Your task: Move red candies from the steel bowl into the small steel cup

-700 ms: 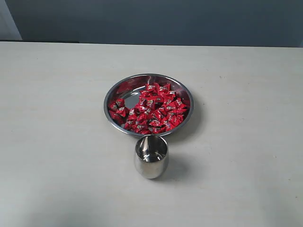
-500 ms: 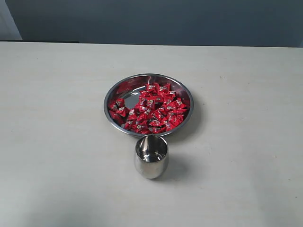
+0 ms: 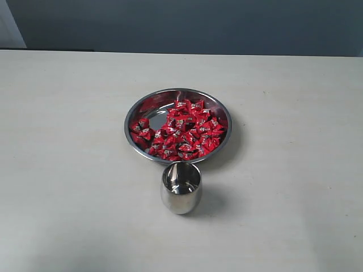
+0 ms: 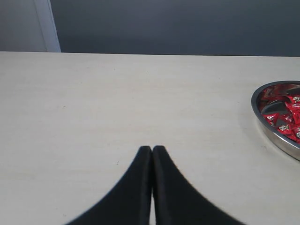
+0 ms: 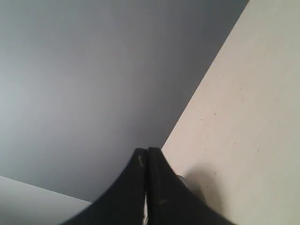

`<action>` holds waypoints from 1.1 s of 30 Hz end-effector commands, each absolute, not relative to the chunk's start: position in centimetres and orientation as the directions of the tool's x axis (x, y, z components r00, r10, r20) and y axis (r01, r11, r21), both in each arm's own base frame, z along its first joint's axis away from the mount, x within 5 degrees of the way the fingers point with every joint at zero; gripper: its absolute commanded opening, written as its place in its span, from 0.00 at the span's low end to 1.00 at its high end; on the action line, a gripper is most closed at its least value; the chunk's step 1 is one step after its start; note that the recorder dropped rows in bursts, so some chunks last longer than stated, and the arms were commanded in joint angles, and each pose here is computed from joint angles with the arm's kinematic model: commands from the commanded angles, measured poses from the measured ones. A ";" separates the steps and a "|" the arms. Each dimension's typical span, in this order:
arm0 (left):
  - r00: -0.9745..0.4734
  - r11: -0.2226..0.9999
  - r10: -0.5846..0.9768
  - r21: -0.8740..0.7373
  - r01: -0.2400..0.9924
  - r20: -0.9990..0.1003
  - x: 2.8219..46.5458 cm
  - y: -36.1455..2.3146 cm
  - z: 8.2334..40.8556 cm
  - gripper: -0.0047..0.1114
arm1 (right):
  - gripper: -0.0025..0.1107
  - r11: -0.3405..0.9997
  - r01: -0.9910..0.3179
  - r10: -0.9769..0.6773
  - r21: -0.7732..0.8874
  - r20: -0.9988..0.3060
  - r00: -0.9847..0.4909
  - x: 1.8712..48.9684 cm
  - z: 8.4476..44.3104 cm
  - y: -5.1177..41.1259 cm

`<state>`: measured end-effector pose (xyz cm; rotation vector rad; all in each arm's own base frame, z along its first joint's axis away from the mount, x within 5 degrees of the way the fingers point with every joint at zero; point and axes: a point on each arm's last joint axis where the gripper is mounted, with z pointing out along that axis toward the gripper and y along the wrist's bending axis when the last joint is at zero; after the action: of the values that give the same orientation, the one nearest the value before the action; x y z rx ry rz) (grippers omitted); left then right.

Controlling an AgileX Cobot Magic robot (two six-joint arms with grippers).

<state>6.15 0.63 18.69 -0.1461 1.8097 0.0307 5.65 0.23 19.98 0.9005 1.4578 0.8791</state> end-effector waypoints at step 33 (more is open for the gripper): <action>-0.228 0.992 -0.084 -0.059 -0.111 -0.970 6.1 0.6 18.7 0.04 | 0.01 0.862 -0.446 0.068 0.239 -0.928 -0.365 40.2 33.0 11.2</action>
<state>6.15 0.63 18.69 -0.1461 1.8097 0.0307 37.46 9.70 34.60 -0.3358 1.8646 0.6970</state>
